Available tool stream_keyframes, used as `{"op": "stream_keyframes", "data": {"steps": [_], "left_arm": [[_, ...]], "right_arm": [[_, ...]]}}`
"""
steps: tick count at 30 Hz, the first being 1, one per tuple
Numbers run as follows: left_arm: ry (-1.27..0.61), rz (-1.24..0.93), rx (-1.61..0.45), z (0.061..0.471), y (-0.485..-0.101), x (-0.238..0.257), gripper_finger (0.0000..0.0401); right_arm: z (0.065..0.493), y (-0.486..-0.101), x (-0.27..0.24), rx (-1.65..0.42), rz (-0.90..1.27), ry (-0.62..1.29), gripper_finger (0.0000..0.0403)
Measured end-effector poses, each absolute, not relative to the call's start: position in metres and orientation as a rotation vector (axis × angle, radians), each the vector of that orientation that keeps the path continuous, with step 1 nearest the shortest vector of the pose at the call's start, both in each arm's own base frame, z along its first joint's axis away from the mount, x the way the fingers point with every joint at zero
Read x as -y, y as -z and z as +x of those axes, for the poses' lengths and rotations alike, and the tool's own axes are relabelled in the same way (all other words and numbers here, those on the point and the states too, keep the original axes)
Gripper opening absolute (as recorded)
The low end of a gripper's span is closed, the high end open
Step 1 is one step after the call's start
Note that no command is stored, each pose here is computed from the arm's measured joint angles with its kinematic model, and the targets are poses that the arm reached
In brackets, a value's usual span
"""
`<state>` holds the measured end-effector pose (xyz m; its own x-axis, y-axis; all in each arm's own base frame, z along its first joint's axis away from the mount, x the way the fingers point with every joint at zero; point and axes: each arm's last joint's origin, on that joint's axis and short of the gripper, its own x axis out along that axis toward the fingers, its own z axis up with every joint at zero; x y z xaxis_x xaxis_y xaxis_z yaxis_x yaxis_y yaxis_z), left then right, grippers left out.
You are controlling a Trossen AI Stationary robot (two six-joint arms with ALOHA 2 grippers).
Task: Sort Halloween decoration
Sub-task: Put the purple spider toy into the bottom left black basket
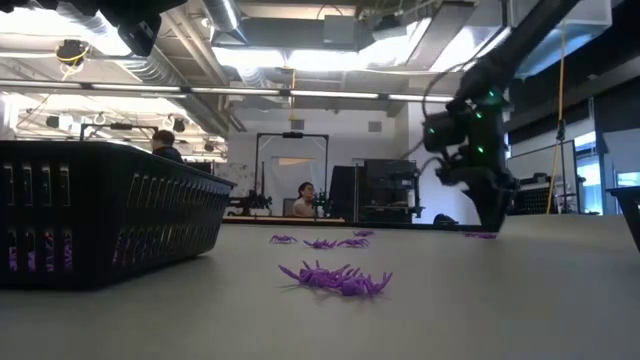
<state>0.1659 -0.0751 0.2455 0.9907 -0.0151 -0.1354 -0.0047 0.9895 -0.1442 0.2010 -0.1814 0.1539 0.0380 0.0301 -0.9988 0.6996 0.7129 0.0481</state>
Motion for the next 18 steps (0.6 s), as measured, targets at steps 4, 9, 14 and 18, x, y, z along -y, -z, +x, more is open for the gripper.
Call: {"op": "stream_keyframes", "data": {"steps": [4,9,14,18], "left_arm": [[0.005,-0.145,-0.137,0.166,-0.245,0.075,0.0075],[0.005,-0.145,-0.136,0.166,-0.246,0.075,0.0075],[0.005,-0.145,-0.137,0.166,-0.245,0.075,0.0075],[0.005,-0.145,-0.137,0.166,-0.245,0.075,0.0075]], "right_arm": [[0.182,-0.144,0.189,-1.501,0.629,0.658,0.0156],[0.18,-0.138,0.189,-1.487,0.56,0.673,0.0156],[0.189,-0.137,0.189,-1.428,0.534,0.626,0.0156],[0.194,-0.138,0.186,-1.413,0.525,0.607,0.0156]]}}
